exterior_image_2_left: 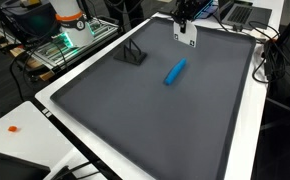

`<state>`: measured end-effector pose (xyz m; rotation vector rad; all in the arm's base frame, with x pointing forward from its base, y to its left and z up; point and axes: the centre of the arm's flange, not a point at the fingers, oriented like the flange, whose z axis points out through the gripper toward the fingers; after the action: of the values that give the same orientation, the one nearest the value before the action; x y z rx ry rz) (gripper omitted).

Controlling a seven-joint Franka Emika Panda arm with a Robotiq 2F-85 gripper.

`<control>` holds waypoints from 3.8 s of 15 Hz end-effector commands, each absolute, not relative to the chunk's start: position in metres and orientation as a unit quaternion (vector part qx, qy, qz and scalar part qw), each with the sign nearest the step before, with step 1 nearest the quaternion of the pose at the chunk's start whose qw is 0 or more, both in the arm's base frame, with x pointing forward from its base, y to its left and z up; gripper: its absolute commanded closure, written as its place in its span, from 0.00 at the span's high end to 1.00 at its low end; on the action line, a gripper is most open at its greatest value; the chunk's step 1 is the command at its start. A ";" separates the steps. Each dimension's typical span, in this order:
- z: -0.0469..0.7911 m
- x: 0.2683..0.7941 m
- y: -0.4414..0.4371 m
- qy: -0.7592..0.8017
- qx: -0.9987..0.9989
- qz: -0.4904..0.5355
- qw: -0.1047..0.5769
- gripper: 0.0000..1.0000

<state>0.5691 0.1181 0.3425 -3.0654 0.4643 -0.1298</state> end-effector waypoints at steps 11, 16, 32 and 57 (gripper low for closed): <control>0.327 0.592 0.118 0.111 -0.993 -0.036 0.015 0.04; 0.321 0.592 0.123 0.058 -0.998 -0.038 -0.009 0.01; 0.270 0.607 0.130 -0.072 -0.995 -0.021 -0.064 0.01; 0.230 0.600 0.115 -0.059 -0.998 0.036 0.006 0.01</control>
<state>0.6157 0.1166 0.2456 -3.1904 -0.1827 -0.0093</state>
